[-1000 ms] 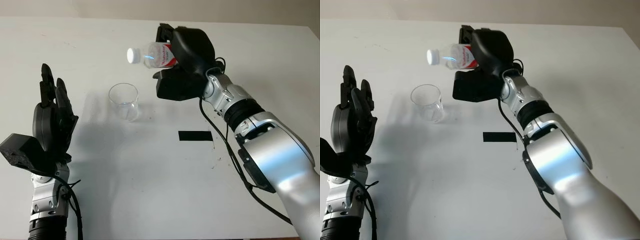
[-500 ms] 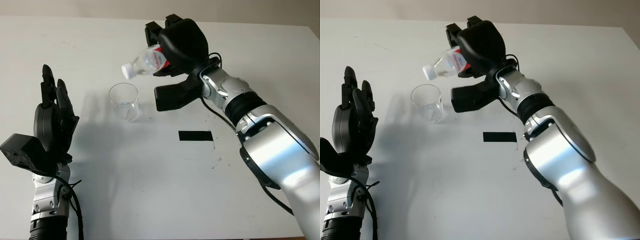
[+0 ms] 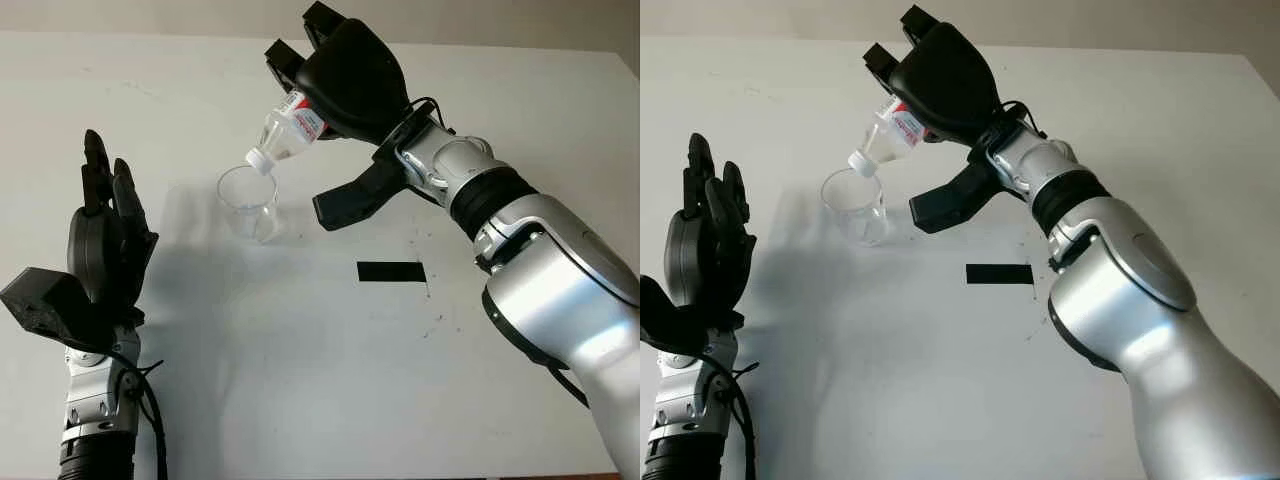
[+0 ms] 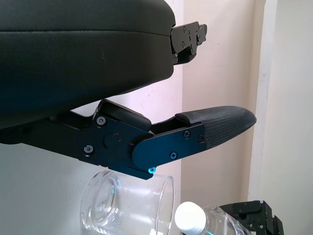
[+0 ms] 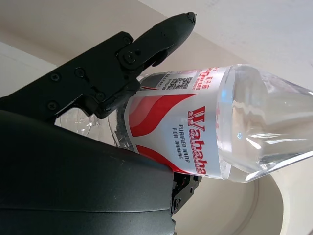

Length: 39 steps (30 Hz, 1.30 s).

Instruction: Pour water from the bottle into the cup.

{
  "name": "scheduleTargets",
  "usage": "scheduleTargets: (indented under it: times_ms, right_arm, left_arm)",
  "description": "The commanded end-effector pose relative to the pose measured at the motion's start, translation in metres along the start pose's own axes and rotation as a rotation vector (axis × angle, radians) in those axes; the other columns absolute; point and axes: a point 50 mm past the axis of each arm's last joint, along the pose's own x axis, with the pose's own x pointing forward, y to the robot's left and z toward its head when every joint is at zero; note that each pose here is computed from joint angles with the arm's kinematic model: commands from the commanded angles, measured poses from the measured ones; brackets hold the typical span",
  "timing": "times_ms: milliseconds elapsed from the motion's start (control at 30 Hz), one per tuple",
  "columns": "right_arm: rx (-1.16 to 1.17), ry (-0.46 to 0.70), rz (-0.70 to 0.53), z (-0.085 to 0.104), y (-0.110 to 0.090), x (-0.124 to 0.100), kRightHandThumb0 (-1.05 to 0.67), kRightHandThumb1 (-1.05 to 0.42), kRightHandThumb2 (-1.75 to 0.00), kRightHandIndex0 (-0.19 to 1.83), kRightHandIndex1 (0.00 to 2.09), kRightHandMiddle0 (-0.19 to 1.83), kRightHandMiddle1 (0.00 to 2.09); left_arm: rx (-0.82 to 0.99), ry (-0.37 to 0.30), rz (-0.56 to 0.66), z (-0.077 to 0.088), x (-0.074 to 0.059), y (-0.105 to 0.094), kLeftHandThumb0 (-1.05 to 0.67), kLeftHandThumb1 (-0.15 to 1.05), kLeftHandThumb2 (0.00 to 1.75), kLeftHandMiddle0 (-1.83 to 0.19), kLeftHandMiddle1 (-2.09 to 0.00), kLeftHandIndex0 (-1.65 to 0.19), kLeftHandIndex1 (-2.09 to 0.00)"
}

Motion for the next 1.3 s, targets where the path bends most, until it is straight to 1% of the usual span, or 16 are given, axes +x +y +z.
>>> scheduleTargets:
  times_ms: [0,267,367,400,467,533,600,667,700,767,833,900,1033,1100,1167,1267]
  right_arm:
    - [-0.020,0.018,-0.040,-0.009,-0.011,0.008,-0.34,-1.02,-0.05,1.26,2.09,0.79,2.09]
    - [-0.039,0.008,-0.044,-0.009,-0.012,0.009,-0.35,-1.02,-0.05,1.24,2.09,0.77,2.09]
    - [-0.022,0.011,-0.053,-0.008,-0.012,0.009,-0.34,-1.02,-0.05,1.23,2.09,0.76,2.09]
    - [0.026,0.033,-0.047,-0.008,-0.011,0.008,-0.33,-1.02,-0.05,1.23,2.09,0.76,2.09]
    - [0.183,0.112,-0.013,-0.009,-0.009,0.008,-0.28,-1.04,-0.07,1.18,2.09,0.71,2.09]
    - [0.361,0.213,0.022,-0.011,-0.007,0.008,-0.22,-1.04,-0.19,1.11,2.09,0.64,2.09]
    - [0.562,0.315,0.034,-0.013,-0.004,0.006,-0.16,-1.03,-0.23,1.09,2.09,0.62,2.09]
    - [0.744,0.398,0.040,-0.016,-0.001,0.003,-0.14,-1.00,-0.26,1.12,2.09,0.64,2.09]
    - [0.838,0.442,0.046,-0.017,0.001,0.001,-0.14,-0.98,-0.27,1.13,2.09,0.67,2.09]
    - [0.997,0.503,0.050,-0.019,0.006,-0.004,-0.14,-0.96,-0.31,1.18,2.09,0.89,2.09]
    - [1.136,0.549,0.068,-0.022,0.012,-0.011,-0.14,-0.94,-0.36,1.23,2.09,1.11,2.09]
    - [1.232,0.590,0.076,-0.024,0.018,-0.018,-0.15,-0.94,-0.37,1.22,2.09,1.21,2.09]
    - [1.414,0.639,0.063,-0.026,0.027,-0.034,-0.15,-0.97,-0.34,1.22,2.09,1.26,2.09]
    - [1.585,0.675,0.058,-0.026,0.034,-0.044,-0.12,-1.02,-0.30,1.26,2.09,1.28,2.09]
    - [1.719,0.710,0.072,-0.025,0.039,-0.052,-0.12,-1.04,-0.31,1.36,2.09,1.32,2.09]
    - [1.855,0.699,0.087,-0.022,0.041,-0.067,-0.11,-1.05,-0.32,1.42,2.09,1.33,2.09]
  left_arm:
    - [0.002,0.006,0.004,-0.002,-0.003,0.001,-0.82,1.05,0.70,0.16,-0.05,0.19,-0.02]
    - [-0.003,0.010,0.006,-0.004,-0.003,0.002,-0.81,1.05,0.70,0.15,-0.06,0.18,-0.03]
    - [-0.003,0.009,0.002,-0.004,-0.003,0.002,-0.81,1.05,0.69,0.16,-0.05,0.19,-0.03]
    - [-0.003,0.010,0.002,-0.005,-0.003,0.002,-0.81,1.05,0.69,0.16,-0.05,0.19,-0.03]
    - [-0.003,0.013,0.005,-0.005,-0.003,0.002,-0.81,1.05,0.70,0.15,-0.06,0.19,-0.03]
    - [-0.003,0.015,0.007,-0.005,-0.003,0.002,-0.81,1.05,0.70,0.15,-0.06,0.19,-0.03]
    - [-0.002,0.016,0.007,-0.005,-0.004,0.003,-0.82,1.05,0.70,0.15,-0.06,0.19,-0.03]
    - [-0.004,0.014,0.005,-0.006,-0.004,0.003,-0.81,1.05,0.70,0.15,-0.05,0.19,-0.03]
    - [-0.004,0.013,0.006,-0.006,-0.004,0.003,-0.81,1.05,0.70,0.15,-0.06,0.19,-0.03]
    - [-0.001,0.012,0.008,-0.005,-0.004,0.004,-0.81,1.05,0.70,0.15,-0.06,0.19,-0.03]
    - [0.001,0.013,0.004,-0.005,-0.003,0.004,-0.81,1.05,0.70,0.15,-0.05,0.19,-0.03]
    - [-0.002,0.014,0.003,-0.005,-0.004,0.005,-0.81,1.05,0.70,0.15,-0.05,0.19,-0.03]
    - [-0.004,0.015,0.002,-0.005,-0.004,0.006,-0.81,1.05,0.70,0.16,-0.05,0.19,-0.03]
    - [0.001,0.016,0.000,-0.005,-0.004,0.006,-0.81,1.05,0.71,0.16,-0.05,0.19,-0.02]
    - [0.003,0.016,-0.002,-0.005,-0.005,0.006,-0.81,1.05,0.71,0.16,-0.05,0.19,-0.02]
    - [0.002,0.012,-0.003,-0.005,-0.005,0.006,-0.81,1.05,0.72,0.17,-0.05,0.19,-0.01]
